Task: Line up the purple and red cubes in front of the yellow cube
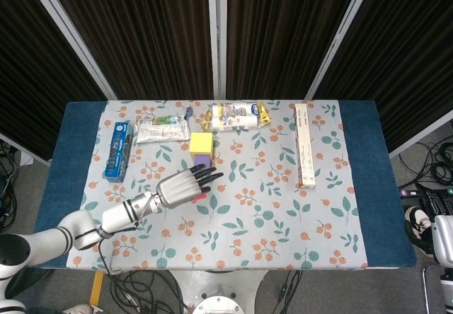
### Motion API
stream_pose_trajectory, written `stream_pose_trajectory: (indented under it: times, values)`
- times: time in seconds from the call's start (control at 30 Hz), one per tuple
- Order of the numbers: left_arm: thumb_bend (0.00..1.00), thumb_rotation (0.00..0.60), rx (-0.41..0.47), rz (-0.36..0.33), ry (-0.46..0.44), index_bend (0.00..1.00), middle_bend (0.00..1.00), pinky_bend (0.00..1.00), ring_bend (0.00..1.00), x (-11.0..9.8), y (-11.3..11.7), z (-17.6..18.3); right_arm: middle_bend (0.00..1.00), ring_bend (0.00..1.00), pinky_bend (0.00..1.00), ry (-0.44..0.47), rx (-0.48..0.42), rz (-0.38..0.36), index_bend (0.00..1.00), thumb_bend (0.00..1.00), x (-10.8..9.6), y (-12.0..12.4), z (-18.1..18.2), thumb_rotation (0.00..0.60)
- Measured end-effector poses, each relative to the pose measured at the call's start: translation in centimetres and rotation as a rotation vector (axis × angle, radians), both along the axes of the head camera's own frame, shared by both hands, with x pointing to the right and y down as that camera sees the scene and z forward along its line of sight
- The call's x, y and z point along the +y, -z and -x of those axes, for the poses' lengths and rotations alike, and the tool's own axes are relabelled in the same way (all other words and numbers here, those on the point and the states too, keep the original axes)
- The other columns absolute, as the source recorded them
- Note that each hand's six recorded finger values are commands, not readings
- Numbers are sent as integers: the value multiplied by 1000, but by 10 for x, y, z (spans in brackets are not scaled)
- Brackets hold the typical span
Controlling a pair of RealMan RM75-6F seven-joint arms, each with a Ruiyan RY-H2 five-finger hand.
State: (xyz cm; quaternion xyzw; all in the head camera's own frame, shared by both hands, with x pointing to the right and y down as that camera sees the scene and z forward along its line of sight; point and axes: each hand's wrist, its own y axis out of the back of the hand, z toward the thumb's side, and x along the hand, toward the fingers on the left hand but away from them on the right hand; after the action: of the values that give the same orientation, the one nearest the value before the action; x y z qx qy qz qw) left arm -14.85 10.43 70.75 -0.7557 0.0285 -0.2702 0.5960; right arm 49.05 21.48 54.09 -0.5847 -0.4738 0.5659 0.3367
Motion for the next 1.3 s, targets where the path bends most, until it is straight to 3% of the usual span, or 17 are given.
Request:
stream_pose_trajectory:
  times: [0.2, 0.8, 1.3]
  values:
    - [420, 600, -41, -28, -47, 502, 115, 179, 80, -7, -13, -19, 145, 134, 237, -9, 6, -2, 94, 293, 1, 1, -4, 600]
    - [419, 600, -139, -81, -80, 485, 103, 169, 79, -17, -47, -24, 146, 135, 238, -31, 13, 1, 93, 293, 7, 2, -9, 600]
    - [398, 600, -164, -95, -71, 425, 86, 167, 79, -24, -53, -28, 143, 134, 238, -41, 16, 1, 93, 293, 9, 4, -13, 600]
